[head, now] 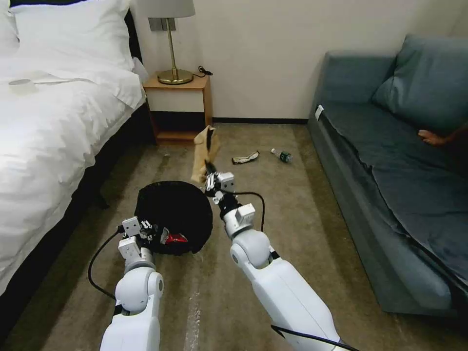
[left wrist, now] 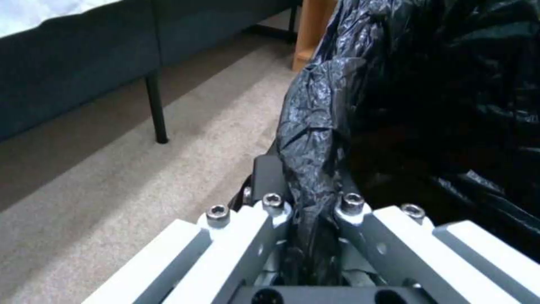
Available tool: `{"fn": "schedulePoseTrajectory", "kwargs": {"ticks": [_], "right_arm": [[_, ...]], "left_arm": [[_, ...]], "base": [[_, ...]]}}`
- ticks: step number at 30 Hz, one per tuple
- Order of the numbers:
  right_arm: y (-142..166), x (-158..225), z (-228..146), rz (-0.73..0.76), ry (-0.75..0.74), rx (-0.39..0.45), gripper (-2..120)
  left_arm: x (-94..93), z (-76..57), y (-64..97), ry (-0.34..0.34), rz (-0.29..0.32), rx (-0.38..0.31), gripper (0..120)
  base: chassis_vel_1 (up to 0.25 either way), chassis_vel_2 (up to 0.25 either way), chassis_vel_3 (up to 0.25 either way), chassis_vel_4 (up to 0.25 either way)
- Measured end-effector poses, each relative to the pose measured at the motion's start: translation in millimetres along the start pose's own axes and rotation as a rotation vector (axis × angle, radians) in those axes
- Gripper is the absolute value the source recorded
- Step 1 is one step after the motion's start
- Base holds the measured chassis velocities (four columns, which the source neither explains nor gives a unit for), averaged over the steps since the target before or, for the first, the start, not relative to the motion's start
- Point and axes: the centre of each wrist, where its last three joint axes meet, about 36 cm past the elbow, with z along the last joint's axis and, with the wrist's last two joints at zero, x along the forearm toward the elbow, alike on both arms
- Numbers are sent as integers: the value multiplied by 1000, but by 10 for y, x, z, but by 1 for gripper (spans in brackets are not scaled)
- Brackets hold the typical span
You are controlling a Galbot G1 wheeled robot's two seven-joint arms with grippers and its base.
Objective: Pick up the trash bin, then pick up the garbage on the floor and place it into the trash bin.
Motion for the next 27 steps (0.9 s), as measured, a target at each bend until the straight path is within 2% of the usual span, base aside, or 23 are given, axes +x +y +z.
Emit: {"fn": "schedulePoseTrajectory", "kwargs": {"ticks": [7,21,22,24,25,26,27], "right_arm": [[164,166,249,-91,31,1,0],[349,395,603,-123,102,28,1],[356,421,617,-121,107,27,7],[359,438,626,-121,111,27,10],[357,457,633,-121,117,27,17],[357,457,633,-121,117,27,17],[353,469,634,-121,120,27,25]], "left_arm": [[28,-31,-60,15,16,24,3],[38,-12,-105,25,25,32,3],[38,-7,-118,26,26,33,3],[39,-3,-126,27,27,33,3],[41,0,-133,28,28,34,3],[41,0,-133,28,28,34,3],[46,6,-137,30,30,33,3]], "base": [[0,0,0,0],[0,0,0,0],[0,0,0,0],[0,0,0,0],[0,0,0,0],[0,0,0,0],[0,0,0,0]]}}
